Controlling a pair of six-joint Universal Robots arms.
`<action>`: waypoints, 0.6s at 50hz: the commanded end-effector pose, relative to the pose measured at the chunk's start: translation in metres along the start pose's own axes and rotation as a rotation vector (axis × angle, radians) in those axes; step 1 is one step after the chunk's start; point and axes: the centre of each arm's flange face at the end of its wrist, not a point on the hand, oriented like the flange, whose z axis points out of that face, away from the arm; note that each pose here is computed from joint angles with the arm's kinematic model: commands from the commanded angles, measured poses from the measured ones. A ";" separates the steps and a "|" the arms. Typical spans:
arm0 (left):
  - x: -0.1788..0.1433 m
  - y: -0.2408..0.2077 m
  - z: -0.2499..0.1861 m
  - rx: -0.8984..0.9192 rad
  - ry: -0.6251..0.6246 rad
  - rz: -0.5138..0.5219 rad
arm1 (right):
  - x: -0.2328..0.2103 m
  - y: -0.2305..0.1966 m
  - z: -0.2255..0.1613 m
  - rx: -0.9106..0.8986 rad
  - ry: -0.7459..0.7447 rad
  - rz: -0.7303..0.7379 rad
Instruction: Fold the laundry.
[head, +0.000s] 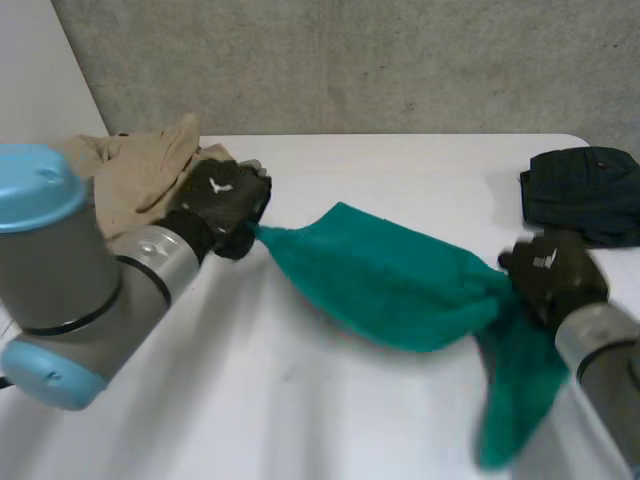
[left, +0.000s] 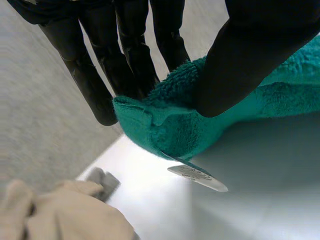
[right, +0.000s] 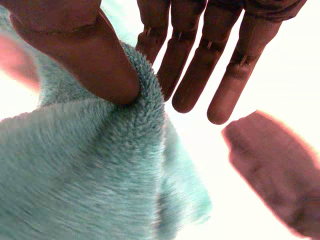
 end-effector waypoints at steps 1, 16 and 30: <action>-0.006 -0.035 -0.047 0.092 -0.033 -0.032 | 0.044 -0.071 0.006 0.195 0.144 -0.226; -0.007 0.006 -0.070 -0.043 -0.060 -0.051 | -0.044 -0.057 0.085 0.359 -0.310 -0.309; -0.035 0.009 -0.062 -0.046 -0.143 -0.059 | -0.001 -0.066 0.056 0.173 -0.096 0.034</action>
